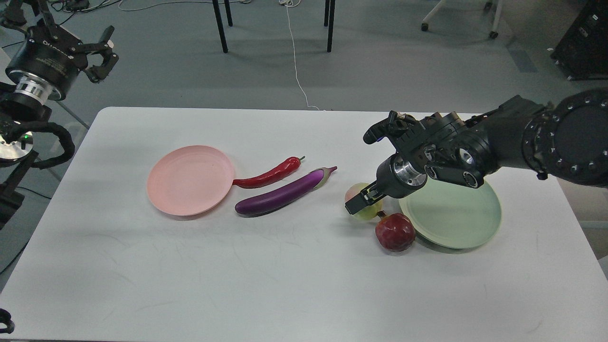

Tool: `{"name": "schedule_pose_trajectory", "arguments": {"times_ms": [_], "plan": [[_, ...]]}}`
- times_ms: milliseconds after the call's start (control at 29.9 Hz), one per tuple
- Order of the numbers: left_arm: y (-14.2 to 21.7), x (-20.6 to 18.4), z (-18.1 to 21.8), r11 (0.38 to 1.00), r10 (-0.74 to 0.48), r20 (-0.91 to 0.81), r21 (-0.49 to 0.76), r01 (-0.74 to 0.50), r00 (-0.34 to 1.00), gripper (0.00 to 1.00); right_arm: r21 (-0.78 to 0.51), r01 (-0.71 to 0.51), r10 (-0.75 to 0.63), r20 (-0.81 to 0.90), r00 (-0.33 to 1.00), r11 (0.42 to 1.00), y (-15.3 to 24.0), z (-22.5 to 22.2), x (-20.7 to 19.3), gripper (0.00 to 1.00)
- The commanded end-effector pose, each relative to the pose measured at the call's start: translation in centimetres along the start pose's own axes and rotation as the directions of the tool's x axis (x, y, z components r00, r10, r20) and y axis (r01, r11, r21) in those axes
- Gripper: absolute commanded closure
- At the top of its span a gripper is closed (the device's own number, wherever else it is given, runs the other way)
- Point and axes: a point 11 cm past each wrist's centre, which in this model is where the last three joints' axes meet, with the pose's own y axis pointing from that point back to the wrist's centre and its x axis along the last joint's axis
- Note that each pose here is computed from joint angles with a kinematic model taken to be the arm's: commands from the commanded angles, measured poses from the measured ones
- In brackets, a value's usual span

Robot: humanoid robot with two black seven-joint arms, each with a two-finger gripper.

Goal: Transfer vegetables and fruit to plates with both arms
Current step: 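Reach the right gripper down and grasp the yellow-green pear, then carry the pear onto the green plate and release it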

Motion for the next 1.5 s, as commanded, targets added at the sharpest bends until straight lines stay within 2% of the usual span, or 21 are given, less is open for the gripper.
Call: {"name": "schedule_pose_trajectory", "arguments": {"times_ms": [0, 67, 134, 234, 367, 534, 634, 968, 1135, 1402, 1469], "plan": [[0.1, 0.2, 0.1, 1.000, 0.004, 0.001, -0.004, -0.004, 1.000, 0.02, -0.002, -0.003, 0.003, 0.001, 1.000, 1.000, 0.0, 0.1, 0.1, 0.07], [0.1, 0.2, 0.2, 1.000, 0.004, 0.001, -0.009, -0.004, 1.000, 0.02, -0.002, -0.001, 0.001, 0.000, 1.000, 1.000, 0.0, 0.1, 0.0, 0.12], [0.1, 0.1, 0.2, 1.000, 0.004, 0.002, -0.013, -0.004, 1.000, 0.02, -0.001, -0.002, 0.002, -0.001, 1.000, 1.000, 0.0, 0.0, 0.1, 0.22], [0.1, 0.2, 0.2, 1.000, 0.005, 0.002, -0.014, -0.005, 1.000, 0.02, -0.001, -0.004, 0.004, -0.005, 1.000, 1.000, 0.2, 0.0, 0.2, 0.33], [0.2, 0.3, 0.4, 1.000, 0.007, 0.007, -0.016, -0.007, 1.000, 0.02, -0.002, -0.011, 0.011, -0.013, 1.000, 1.000, 0.6, -0.1, 0.7, 0.43], [0.3, 0.4, 0.9, 1.000, 0.008, 0.014, -0.022, -0.008, 1.000, 0.02, 0.002, -0.057, 0.057, -0.040, 0.998, 0.998, 2.8, -1.3, 3.3, 0.43], [0.3, 0.5, 0.9, 1.000, 0.010, 0.017, -0.019, -0.010, 1.000, 0.02, -0.019, -0.086, 0.086, -0.014, 0.996, 0.996, 5.0, 0.2, 3.6, 0.41], [0.2, 0.2, 0.6, 1.000, 0.003, 0.015, -0.013, -0.003, 1.000, 0.02, -0.128, -0.115, 0.143, 0.231, 0.963, 0.985, 10.9, 10.5, -3.4, 0.39], [0.3, 0.3, 0.6, 1.000, 0.006, 0.017, -0.011, -0.006, 1.000, 0.02, -0.155, -0.067, 0.106, 0.256, 0.961, 0.986, 10.5, 12.7, -7.2, 0.37], [0.3, 0.3, 0.4, 1.000, 0.006, 0.018, -0.005, -0.006, 1.000, 0.02, -0.186, -0.077, 0.123, 0.255, 0.959, 0.980, 8.1, 14.3, -9.6, 0.32], [0.3, 0.3, 0.4, 1.000, 0.005, 0.020, -0.003, -0.005, 1.000, 0.02, -0.187, -0.075, 0.123, 0.256, 0.959, 0.979, 8.0, 14.4, -9.8, 0.26]]}}
